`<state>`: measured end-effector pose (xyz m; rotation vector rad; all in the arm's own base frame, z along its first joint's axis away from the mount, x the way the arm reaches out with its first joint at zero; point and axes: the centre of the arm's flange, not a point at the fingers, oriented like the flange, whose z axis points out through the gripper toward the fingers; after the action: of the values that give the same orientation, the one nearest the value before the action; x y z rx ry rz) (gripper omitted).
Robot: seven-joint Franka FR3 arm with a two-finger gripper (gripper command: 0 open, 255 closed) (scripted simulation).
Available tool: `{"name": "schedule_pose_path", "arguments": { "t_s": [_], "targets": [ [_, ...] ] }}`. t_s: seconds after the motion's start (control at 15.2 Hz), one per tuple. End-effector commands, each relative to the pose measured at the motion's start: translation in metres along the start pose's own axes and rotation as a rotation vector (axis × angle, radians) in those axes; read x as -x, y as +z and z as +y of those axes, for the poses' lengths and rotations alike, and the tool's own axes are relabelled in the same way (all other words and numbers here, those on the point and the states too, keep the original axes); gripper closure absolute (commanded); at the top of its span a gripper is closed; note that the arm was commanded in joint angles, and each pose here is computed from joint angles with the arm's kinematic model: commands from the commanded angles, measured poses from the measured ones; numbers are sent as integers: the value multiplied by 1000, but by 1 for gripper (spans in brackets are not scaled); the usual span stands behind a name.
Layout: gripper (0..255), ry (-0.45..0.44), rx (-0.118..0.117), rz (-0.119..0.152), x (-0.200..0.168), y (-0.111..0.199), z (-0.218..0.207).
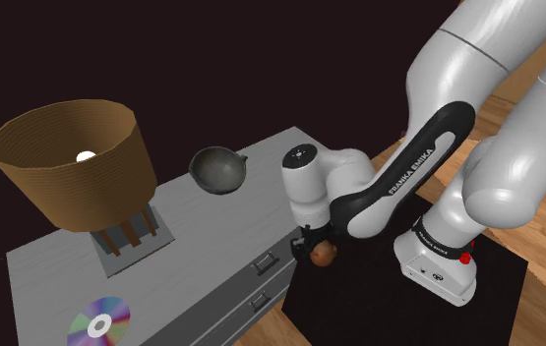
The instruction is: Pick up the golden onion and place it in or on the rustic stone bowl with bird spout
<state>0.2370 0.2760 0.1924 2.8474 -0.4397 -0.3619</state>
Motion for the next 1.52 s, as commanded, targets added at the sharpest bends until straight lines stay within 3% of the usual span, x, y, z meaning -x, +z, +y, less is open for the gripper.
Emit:
{"name": "schedule_pose_path", "arguments": {
  "t_s": [0.0,0.33,0.4,0.99,1.45],
  "targets": [
    [0,0,0,0,0,2,0],
    [0,0,0,0,0,2,0],
    [255,0,0,0,0,2,0],
    [255,0,0,0,0,2,0],
    [255,0,0,0,8,-32,10]
  ]
}}
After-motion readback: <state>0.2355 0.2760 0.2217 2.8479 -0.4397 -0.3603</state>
